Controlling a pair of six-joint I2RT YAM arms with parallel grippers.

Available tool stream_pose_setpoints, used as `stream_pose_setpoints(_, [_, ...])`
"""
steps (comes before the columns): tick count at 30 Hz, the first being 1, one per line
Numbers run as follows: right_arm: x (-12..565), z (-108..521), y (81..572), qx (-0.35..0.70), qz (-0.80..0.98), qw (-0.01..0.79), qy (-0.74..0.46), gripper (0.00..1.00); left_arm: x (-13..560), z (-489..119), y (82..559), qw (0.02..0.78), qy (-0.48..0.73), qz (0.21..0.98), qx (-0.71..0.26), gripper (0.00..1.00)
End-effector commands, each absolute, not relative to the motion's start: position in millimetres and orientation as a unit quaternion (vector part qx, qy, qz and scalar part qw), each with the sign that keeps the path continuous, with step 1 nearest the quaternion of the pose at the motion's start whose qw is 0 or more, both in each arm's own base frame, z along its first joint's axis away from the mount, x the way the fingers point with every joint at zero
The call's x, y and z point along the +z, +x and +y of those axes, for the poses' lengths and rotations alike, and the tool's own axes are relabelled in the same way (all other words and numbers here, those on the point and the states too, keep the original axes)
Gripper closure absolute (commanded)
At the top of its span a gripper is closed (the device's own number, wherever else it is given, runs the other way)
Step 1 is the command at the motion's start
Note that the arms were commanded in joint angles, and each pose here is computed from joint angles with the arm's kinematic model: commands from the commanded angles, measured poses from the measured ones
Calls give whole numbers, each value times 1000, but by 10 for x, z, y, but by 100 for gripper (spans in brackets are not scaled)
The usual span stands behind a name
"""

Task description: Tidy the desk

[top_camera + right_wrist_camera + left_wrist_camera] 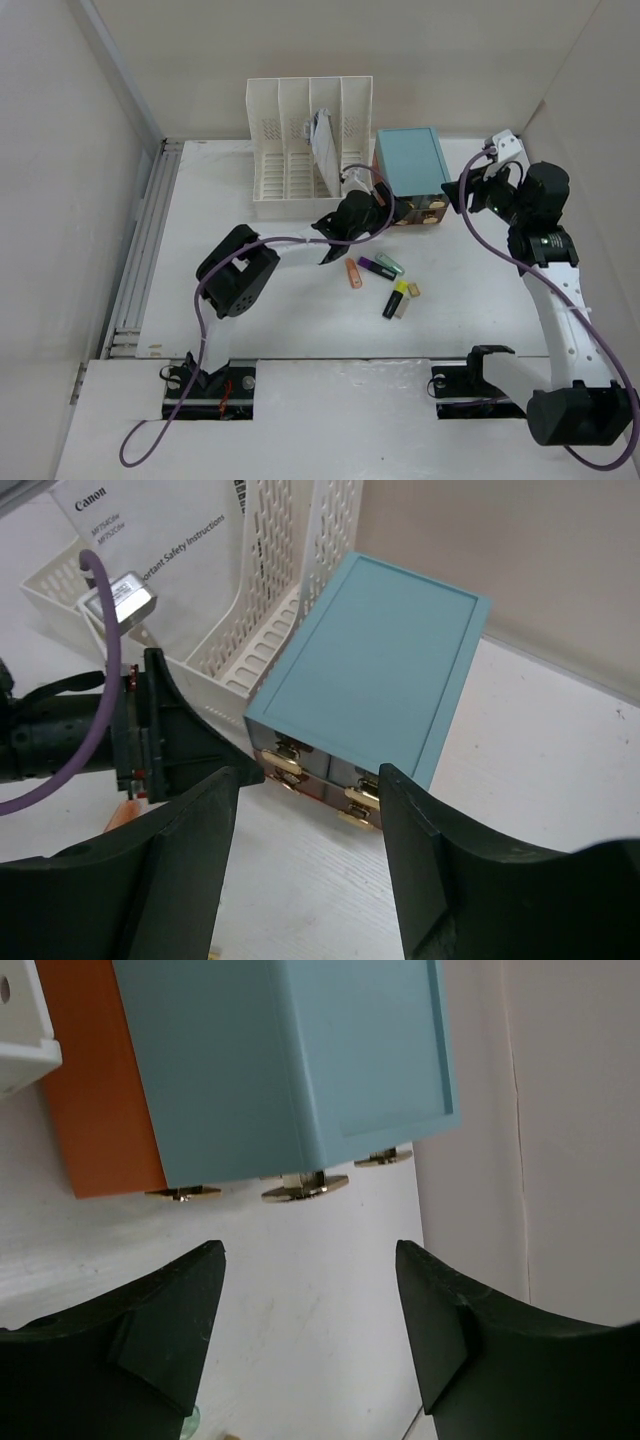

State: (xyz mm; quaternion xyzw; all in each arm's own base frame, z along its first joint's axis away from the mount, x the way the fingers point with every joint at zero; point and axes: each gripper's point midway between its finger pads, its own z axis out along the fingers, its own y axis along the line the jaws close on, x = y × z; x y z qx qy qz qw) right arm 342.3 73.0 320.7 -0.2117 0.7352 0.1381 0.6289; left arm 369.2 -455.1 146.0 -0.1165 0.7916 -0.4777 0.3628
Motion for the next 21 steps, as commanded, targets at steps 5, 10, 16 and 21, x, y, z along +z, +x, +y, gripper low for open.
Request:
stream_pose_setpoints(5, [3431, 774, 3353, 148, 710, 655, -212, 37, 1692, -4698, 3953, 395, -160, 761, -490, 37])
stream_pose_setpoints(10, [3480, 774, 3338, 146, 704, 661, -214, 38, 1745, -4710, 4049, 407, -175, 752, -488, 41])
stream_pose_setpoints(16, [3466, 778, 3316, 149, 705, 661, -210, 38, 1761, -4733, 4166, 417, -196, 743, -486, 44])
stream_pose_setpoints(21, [3467, 792, 3308, 152, 704, 660, -213, 38, 1804, -4811, 4180, 418, -199, 738, -492, 45])
